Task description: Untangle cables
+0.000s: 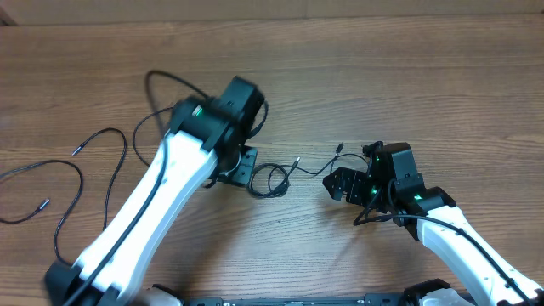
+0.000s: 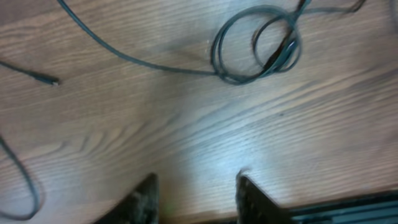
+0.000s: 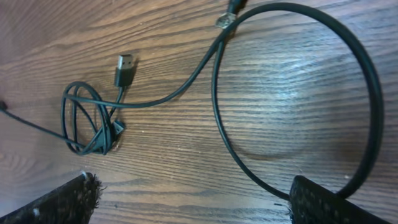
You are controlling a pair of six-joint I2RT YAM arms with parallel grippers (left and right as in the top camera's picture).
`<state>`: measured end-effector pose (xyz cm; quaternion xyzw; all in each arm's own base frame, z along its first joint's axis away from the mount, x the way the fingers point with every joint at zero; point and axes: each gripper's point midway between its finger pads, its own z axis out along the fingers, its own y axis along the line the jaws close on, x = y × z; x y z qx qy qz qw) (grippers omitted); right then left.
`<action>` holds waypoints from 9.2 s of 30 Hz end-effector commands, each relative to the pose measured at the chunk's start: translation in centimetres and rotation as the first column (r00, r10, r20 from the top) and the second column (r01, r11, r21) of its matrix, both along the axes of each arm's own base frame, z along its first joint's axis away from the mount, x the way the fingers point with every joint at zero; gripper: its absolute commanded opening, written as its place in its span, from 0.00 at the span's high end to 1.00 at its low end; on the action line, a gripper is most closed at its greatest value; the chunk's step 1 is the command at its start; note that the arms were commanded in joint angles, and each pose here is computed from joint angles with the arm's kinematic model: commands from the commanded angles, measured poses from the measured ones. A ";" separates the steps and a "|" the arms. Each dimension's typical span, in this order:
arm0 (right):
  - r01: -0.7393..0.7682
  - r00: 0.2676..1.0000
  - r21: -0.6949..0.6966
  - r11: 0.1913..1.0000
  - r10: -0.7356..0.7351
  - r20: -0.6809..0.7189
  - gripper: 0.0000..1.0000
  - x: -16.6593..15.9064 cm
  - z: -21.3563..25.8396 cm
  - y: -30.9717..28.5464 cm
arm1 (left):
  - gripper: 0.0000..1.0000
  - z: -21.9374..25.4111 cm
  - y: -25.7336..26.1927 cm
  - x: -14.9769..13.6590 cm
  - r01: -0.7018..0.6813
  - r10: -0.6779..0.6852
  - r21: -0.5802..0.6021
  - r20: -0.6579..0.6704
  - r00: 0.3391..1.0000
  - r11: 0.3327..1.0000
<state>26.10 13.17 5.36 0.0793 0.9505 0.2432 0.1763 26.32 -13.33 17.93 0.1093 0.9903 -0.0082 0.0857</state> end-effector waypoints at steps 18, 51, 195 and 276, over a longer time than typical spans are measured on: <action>0.044 0.999 -0.010 0.999 -0.044 -0.002 0.04 0.5 0.1 -0.4 | 0.25 -14.5 -5.2 2.3 0.368 -0.363 -0.147 0.059 0.930 0.918; 0.044 0.999 -0.010 0.999 -0.044 -0.002 0.04 0.5 0.1 -0.4 | 0.66 -18.0 -6.9 -0.2 0.513 -0.526 -0.221 0.004 0.851 0.829; -0.227 0.974 0.372 0.900 0.202 0.108 0.36 -0.3 5.6 6.3 | 0.96 5.2 -20.3 3.5 0.664 -0.683 -0.603 0.253 0.685 0.442; 0.101 0.988 0.078 0.992 -0.091 -0.124 0.38 -1.0 -0.1 0.3 | 0.63 -14.5 -3.1 0.2 0.346 -0.347 -0.052 -0.256 0.902 0.937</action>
